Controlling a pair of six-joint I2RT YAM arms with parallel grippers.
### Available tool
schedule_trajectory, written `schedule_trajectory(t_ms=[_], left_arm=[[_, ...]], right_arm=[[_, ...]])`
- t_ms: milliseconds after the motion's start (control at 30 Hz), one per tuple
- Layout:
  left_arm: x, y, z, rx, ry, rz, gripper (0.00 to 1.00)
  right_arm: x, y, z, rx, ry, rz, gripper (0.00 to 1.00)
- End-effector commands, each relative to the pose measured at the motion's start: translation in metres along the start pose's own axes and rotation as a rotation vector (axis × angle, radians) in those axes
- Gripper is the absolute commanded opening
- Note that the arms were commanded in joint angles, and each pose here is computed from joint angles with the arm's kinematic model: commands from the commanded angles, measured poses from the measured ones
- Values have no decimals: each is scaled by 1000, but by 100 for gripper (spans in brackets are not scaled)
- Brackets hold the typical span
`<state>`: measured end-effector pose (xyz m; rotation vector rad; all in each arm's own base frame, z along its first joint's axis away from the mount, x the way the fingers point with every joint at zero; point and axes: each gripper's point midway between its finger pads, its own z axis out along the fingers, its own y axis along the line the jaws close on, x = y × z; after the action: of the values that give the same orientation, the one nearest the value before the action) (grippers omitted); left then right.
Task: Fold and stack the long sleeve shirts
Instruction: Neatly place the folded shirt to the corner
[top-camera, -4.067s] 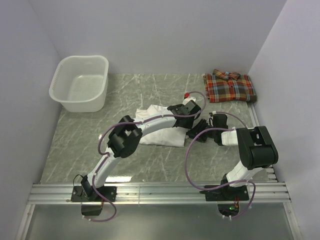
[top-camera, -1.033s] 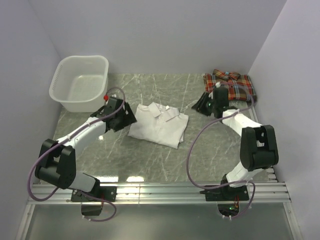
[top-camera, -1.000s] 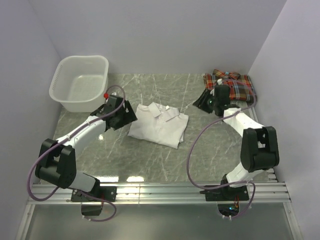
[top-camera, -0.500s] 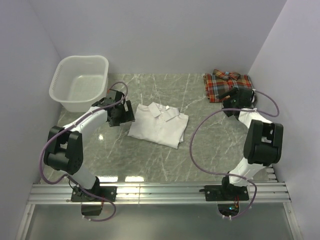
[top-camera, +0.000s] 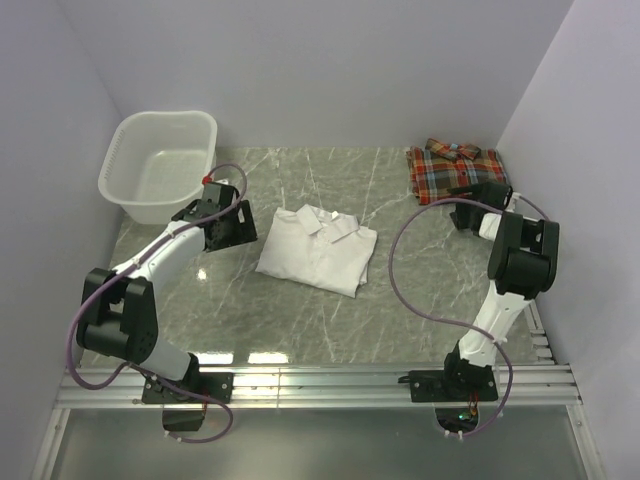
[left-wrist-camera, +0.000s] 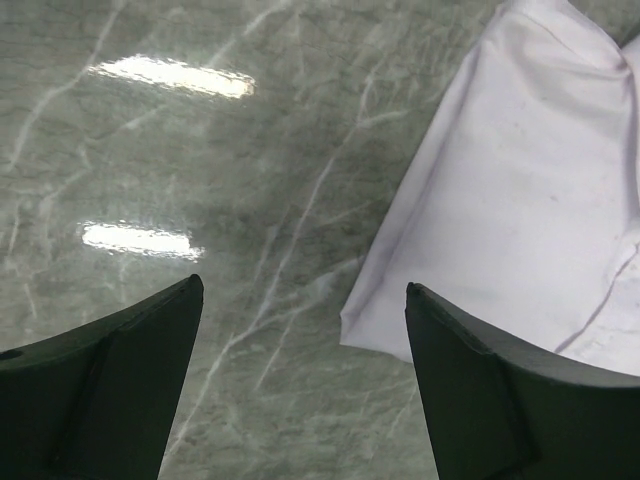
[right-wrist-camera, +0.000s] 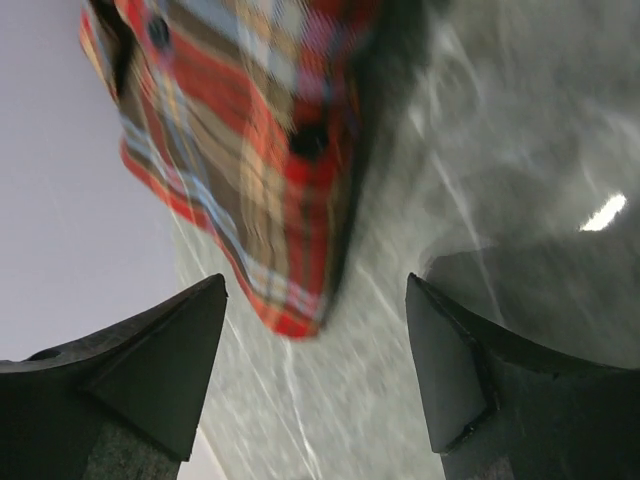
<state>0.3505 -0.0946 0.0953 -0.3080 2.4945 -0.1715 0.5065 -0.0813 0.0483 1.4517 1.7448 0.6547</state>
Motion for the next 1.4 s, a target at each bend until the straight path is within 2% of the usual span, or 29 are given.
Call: schedule_trajectory(t_ms=[0,100,233,367,400,433,467,500,533,600,633,700,900,967,1367], left_arm=[[-24,7,-5,-19,-80,-20,88],[-27,11,-5,-31,-90,-36,88],[-29,17,-4,-54,-98,-42,87],[-30,17,-5,-57,-103,-46,86],[-30,16,-6,-54,-105,-48,86],[-31,16,-7,-52,-107,-50,86],[-33,15,-9,-44,-115,-51,86],[-35,13,-12,-34,-124,-52,86],[-36,12,-13,-27,-127,-53,86],[-36,11,-17,-19,-137,-55,86],[-38,10,-18,-15,-142,-56,86],[-39,10,-23,-10,-153,-62,86],[-47,4,-38,38,-195,-75,85],[-47,4,-39,46,-202,-78,85],[-43,-3,-37,94,-164,-97,85]], right_arm=[[-28,23,19,-57,-81,31,78],[-32,19,34,-39,-86,62,76],[-29,15,47,-41,-72,103,67],[-18,14,51,-65,-34,114,38],[-17,18,47,-76,-30,114,28],[-10,10,44,-63,-20,112,10],[-5,11,41,-66,-16,109,2],[-4,16,33,-77,-17,112,0],[5,2,28,-52,-4,122,0],[10,17,10,-106,-16,138,0],[20,2,4,-77,-9,146,0],[32,14,-14,-102,-9,134,0],[77,-8,-55,-18,26,153,0],[95,-29,-65,31,32,144,0],[170,-69,-116,104,160,116,2]])
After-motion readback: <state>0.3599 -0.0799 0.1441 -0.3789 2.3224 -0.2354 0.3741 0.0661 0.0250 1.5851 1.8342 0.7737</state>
